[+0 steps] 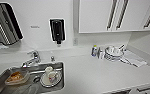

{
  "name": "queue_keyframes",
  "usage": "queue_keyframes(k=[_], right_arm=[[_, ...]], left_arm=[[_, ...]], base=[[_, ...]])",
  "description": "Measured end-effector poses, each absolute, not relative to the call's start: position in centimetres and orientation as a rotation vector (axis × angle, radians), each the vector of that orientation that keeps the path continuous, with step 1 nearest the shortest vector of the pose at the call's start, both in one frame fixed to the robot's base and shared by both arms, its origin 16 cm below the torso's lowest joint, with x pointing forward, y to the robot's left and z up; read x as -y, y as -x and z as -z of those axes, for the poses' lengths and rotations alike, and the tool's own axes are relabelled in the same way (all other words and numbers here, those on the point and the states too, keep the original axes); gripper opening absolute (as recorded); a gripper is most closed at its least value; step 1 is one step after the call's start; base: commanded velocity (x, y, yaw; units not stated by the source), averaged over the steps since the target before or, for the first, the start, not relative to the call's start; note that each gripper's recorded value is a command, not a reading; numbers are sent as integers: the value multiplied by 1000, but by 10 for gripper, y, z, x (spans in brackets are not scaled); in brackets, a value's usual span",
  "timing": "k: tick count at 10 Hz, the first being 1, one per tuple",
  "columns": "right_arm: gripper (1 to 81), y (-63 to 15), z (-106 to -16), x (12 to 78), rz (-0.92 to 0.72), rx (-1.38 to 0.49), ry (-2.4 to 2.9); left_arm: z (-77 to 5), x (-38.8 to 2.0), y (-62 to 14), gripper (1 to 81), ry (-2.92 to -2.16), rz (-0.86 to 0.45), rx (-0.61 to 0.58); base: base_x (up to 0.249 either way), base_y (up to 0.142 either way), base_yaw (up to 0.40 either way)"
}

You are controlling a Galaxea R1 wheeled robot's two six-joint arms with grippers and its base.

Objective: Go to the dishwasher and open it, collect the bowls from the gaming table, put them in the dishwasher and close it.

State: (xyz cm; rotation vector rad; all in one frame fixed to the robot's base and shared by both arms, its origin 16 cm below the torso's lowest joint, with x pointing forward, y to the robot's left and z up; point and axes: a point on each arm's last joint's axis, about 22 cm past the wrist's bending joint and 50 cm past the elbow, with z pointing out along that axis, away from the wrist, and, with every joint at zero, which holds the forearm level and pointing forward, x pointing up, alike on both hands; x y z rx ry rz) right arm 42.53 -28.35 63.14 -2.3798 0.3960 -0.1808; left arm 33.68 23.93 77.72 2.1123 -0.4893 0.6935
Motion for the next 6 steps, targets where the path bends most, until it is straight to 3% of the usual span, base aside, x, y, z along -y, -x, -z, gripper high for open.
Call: queue_keyframes(k=[6], right_arm=[[811,-492,-634,295,152,-672,2360]], left_arm=[[-777,-236,-338,811,-2101,-700,499]], base=[[0,0,0]])
